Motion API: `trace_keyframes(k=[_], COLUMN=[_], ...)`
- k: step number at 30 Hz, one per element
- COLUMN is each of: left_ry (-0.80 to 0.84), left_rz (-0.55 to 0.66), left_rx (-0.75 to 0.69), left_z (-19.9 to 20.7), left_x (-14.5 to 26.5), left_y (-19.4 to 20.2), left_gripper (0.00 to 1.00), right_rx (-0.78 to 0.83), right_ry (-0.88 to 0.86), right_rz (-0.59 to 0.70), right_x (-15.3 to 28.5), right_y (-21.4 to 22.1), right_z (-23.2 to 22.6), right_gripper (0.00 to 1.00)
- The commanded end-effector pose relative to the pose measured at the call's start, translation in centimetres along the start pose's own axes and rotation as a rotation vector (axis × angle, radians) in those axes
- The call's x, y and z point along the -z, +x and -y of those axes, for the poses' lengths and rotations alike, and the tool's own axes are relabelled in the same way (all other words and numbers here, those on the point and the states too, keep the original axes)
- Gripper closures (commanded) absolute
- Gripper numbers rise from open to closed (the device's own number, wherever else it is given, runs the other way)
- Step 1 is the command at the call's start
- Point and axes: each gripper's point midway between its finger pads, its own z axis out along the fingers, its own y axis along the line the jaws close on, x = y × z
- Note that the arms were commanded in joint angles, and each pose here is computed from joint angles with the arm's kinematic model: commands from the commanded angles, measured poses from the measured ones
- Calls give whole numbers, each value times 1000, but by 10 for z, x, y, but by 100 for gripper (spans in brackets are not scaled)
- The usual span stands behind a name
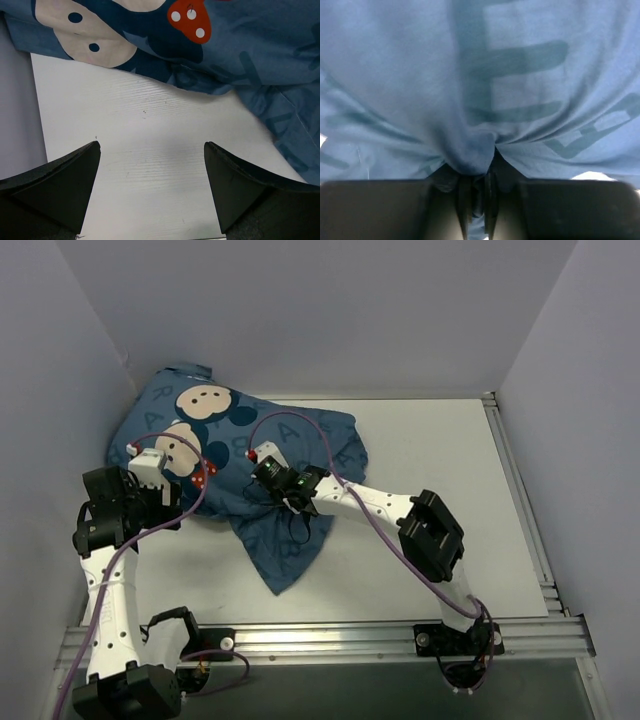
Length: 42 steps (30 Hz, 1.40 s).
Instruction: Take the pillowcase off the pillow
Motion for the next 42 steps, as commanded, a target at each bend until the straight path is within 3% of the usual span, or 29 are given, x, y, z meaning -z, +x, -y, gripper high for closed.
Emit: trace_keyframes(k=[1,6,11,14,15,16,17,18,19,20,23,25,27,30,37,41,42], left_ry=[-39,10,-6,-65,-106,-117,-124,-119,-114,-96,-34,31,99,196,244,300,320], left_rz=[56,67,182,309,378,395,415,438,458,450,377,313,224,104,-104,-106,-86], left_rx=[-23,-44,-106,-151,-170,-176,-184,-195,-206,-211,-175,-146,-108,-92,-199,-243,-281], left_z=[-9,-2,-3,-7,-10,-12,-13,-11,-12,-10,-12,-9,-3,13,42,59,67], left_x=[15,37,91,140,164,169,176,182,186,183,153,127,97,56,-6,-6,-2], left_y=[-22,-44,-103,-148,-168,-177,-184,-192,-202,-204,-202,-194,-175,-146,-86,-84,-90], left_gripper=[6,6,6,6,6,6,6,6,6,6,6,6,6,6,6,6,6], right_rx=[22,6,-94,-181,-310,-406,-540,-744,-841,-982,-1300,-1461,-1526,-1440,-1294,-1146,-1083], right_ry=[-122,-460,-793,-919,-1012,-1048,-1003,-1046,-1027,-924,-814,-672,-504,-291,-249,-244,-170], right_rz=[44,287,657,786,741,731,783,707,688,669,590,491,424,320,135,27,24], right_x=[52,185,360,407,412,406,371,353,328,274,198,134,89,52,17,17,20], right_y=[-30,-111,-194,-214,-216,-221,-229,-225,-218,-194,-148,-88,-40,8,53,62,67], right_z=[-7,-36,-36,-18,-10,7,60,82,105,149,198,224,247,264,250,245,257], right_gripper=[100,100,100,100,100,100,100,100,100,100,100,100,100,100,100,35,32])
